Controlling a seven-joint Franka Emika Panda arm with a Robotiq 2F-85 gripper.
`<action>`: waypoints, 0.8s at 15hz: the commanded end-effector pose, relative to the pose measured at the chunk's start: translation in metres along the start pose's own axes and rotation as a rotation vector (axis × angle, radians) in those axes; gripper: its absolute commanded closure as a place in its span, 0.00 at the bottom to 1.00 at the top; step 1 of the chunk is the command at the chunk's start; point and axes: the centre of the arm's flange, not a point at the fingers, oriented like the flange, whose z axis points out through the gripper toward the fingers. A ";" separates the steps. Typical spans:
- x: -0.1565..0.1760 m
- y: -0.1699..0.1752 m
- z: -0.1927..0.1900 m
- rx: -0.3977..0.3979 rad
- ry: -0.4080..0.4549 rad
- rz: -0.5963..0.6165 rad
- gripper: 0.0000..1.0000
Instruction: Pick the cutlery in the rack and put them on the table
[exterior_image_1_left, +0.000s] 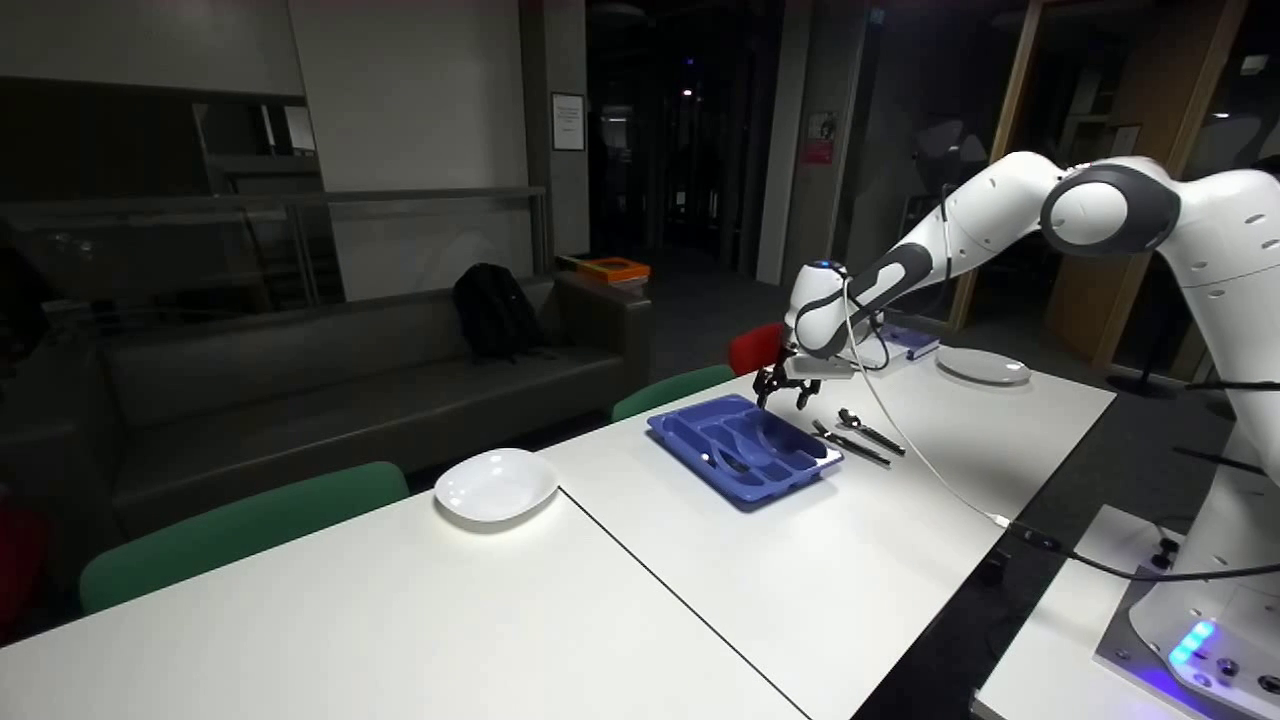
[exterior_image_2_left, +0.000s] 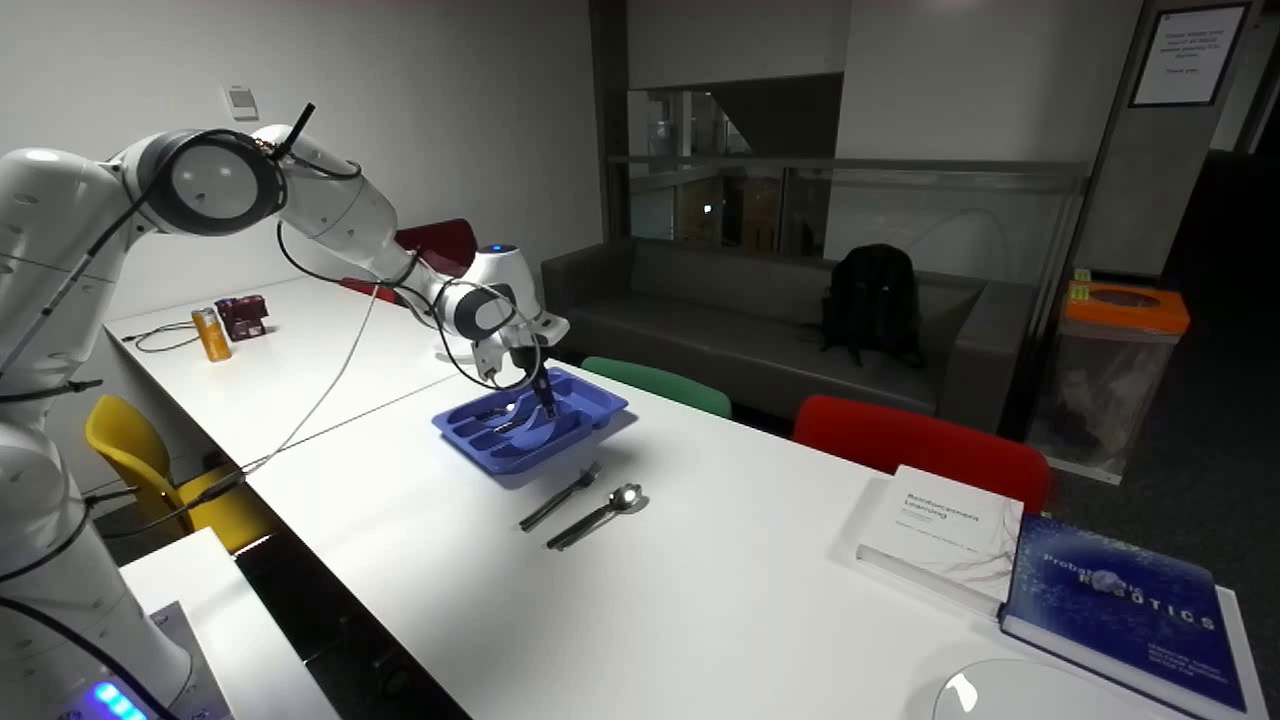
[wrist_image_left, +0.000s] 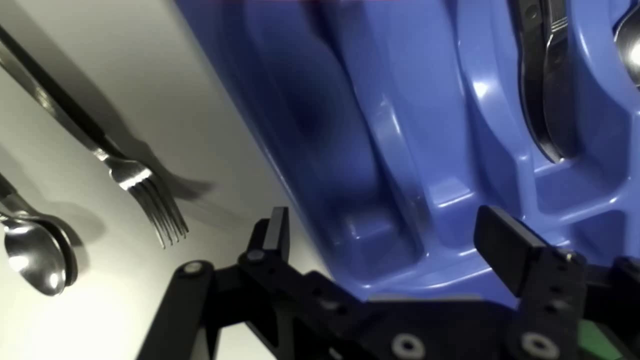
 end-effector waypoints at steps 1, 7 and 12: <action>-0.016 -0.032 0.009 -0.008 0.038 0.010 0.00; -0.044 -0.076 0.029 -0.014 0.014 -0.023 0.00; -0.050 -0.092 0.042 -0.017 -0.004 -0.052 0.00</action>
